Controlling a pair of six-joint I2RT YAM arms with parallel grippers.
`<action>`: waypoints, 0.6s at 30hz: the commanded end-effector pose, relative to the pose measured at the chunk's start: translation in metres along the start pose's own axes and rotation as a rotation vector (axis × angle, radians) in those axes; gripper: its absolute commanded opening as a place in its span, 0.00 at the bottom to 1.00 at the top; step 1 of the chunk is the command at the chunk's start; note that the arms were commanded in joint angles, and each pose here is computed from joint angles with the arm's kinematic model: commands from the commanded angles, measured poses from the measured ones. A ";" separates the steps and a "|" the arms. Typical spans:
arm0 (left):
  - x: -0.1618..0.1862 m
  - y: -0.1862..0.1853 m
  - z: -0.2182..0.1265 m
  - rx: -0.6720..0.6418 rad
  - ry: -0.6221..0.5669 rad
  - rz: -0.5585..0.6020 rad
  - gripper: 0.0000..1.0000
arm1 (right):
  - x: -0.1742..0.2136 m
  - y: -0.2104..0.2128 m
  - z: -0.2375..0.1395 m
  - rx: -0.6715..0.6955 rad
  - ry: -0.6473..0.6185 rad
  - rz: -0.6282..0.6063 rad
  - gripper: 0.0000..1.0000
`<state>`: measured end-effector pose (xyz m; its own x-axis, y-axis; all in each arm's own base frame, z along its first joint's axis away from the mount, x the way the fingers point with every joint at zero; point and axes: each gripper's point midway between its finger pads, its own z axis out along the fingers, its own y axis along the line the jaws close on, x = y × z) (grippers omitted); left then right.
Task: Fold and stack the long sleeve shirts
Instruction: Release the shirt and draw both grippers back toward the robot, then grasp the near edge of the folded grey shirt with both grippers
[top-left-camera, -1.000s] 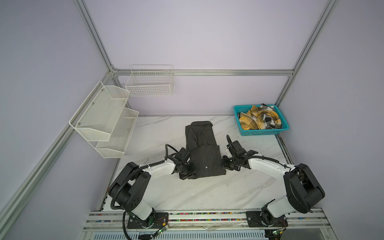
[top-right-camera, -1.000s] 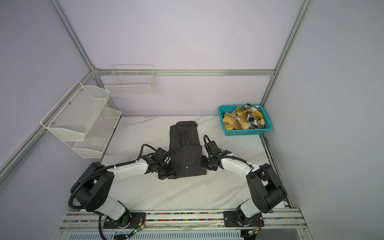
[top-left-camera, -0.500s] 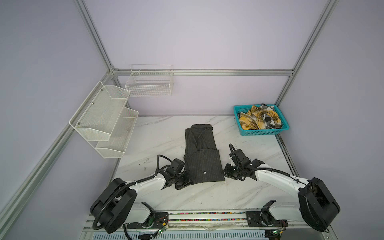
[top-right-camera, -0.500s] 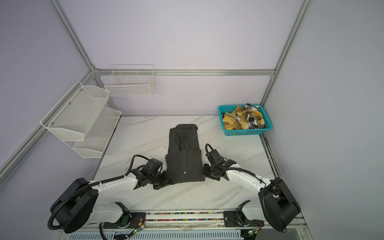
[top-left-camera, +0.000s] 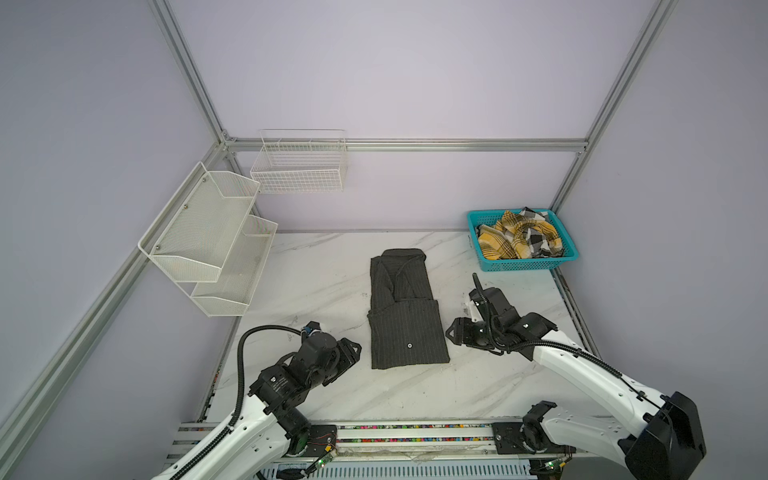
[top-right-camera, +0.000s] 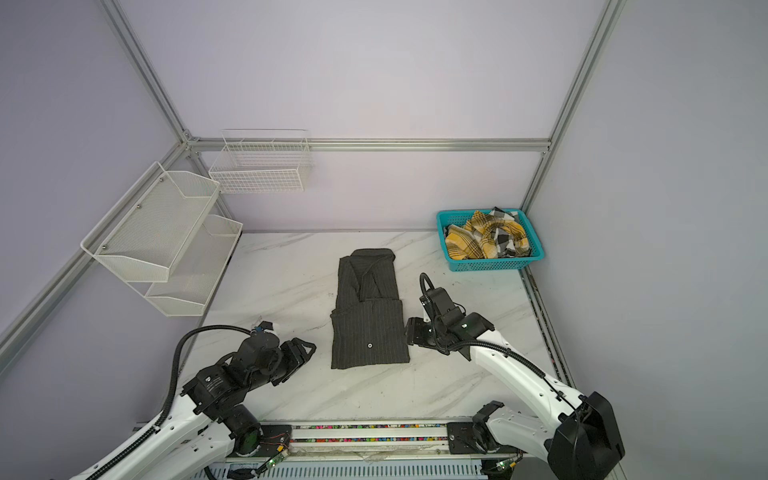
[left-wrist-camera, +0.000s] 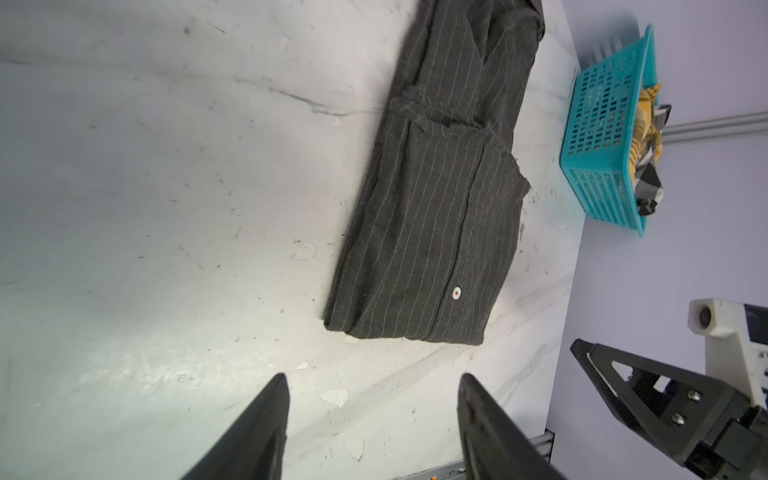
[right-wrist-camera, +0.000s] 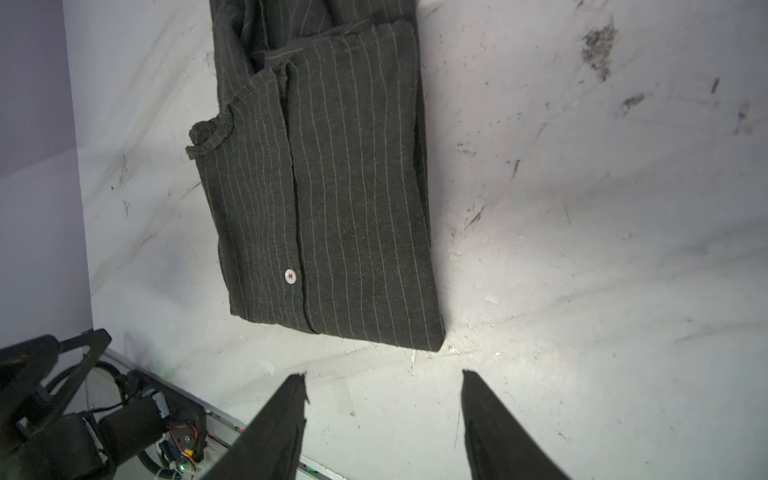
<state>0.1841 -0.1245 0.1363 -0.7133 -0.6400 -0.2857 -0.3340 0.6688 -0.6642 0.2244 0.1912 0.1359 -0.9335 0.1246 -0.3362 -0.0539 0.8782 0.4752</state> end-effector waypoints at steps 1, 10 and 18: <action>-0.006 0.030 -0.006 -0.087 -0.063 -0.075 0.67 | 0.009 -0.009 0.003 0.014 0.015 -0.025 0.66; 0.040 -0.006 0.055 0.117 0.195 -0.051 0.79 | 0.012 -0.016 0.008 -0.035 -0.050 0.002 0.70; 0.072 -0.012 0.090 0.106 0.428 -0.033 0.66 | 0.037 -0.029 0.062 -0.048 0.136 0.094 0.63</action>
<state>0.1846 -0.1900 0.0454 -0.8581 -0.5132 0.0156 -0.3972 0.6443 -0.6535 0.2056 0.1914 0.0632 -0.9738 0.1093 -0.1993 -0.0033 0.8698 0.4934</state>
